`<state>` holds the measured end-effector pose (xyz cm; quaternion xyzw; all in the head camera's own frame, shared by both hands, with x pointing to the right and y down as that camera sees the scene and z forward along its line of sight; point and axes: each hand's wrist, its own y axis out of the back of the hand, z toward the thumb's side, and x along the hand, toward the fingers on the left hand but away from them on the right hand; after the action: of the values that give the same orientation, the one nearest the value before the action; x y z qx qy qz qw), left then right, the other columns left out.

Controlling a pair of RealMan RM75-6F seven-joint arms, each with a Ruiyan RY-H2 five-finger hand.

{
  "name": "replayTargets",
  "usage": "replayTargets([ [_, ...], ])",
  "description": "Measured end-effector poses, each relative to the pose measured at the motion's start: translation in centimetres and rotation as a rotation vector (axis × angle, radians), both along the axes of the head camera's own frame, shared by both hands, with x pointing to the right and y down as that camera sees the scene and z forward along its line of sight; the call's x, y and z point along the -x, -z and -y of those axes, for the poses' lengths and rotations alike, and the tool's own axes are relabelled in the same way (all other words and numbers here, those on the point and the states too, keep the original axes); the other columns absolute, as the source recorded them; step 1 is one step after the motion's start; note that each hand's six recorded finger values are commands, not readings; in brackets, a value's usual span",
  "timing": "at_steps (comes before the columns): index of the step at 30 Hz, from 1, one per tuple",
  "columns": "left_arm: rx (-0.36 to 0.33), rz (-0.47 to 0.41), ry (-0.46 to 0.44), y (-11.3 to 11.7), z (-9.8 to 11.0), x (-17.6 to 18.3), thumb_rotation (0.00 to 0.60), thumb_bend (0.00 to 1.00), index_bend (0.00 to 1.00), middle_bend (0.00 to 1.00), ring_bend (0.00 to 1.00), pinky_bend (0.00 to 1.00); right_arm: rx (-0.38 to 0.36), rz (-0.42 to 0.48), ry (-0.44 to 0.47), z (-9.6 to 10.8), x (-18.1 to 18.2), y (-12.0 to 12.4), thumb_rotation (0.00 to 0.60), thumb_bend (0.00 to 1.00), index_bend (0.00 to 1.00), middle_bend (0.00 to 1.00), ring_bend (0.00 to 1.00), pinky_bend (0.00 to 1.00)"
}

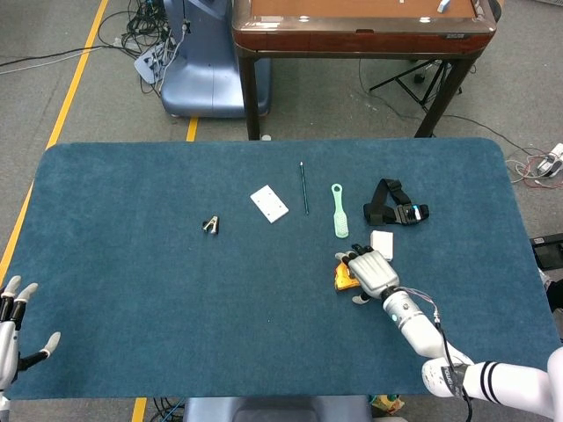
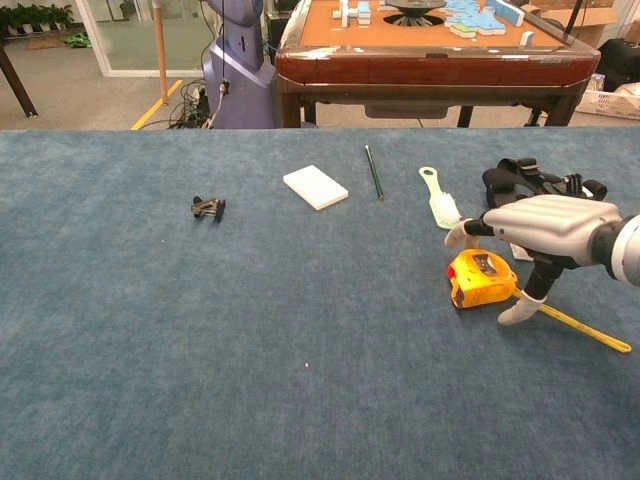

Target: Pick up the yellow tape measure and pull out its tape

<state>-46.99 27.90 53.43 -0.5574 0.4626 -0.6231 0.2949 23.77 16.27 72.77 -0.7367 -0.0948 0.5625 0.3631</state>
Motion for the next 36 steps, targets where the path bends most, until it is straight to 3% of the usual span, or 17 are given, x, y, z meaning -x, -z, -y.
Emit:
replayTargets([
  [9,0.004,-0.005,-0.002,-0.2,0.1,0.0,0.6,0.21,0.13,0.0,0.0,0.0,0.0,-0.005,-0.008,-0.8,-0.4,0.8,0.6,0.17,0.2,0.29,0.15,0.2],
  [24,0.003,-0.011,0.008,-0.3,0.0,0.1,0.6,0.21,0.13,0.0,0.0,0.0,0.006,-0.01,0.005,-0.8,-0.1,0.3,0.6,0.32,0.31,0.36,0.2,0.2],
  [27,0.003,-0.015,0.008,-0.4,0.0,0.0,0.6,0.21,0.13,0.0,0.0,0.0,0.008,-0.008,0.004,-1.0,-0.1,0.3,0.6,0.37,0.37,0.41,0.23,0.2],
  [32,0.004,-0.026,-0.01,-0.6,0.7,-0.3,0.6,0.21,0.13,0.0,0.0,0.0,-0.001,0.022,-0.009,-0.8,0.4,0.9,0.6,0.53,0.5,0.51,0.34,0.2],
  [36,0.001,-0.054,-0.035,-0.9,2.0,-0.9,0.6,0.21,0.13,0.0,0.0,0.0,-0.017,0.068,-0.028,-0.2,1.3,2.0,0.6,0.56,0.53,0.54,0.37,0.22],
])
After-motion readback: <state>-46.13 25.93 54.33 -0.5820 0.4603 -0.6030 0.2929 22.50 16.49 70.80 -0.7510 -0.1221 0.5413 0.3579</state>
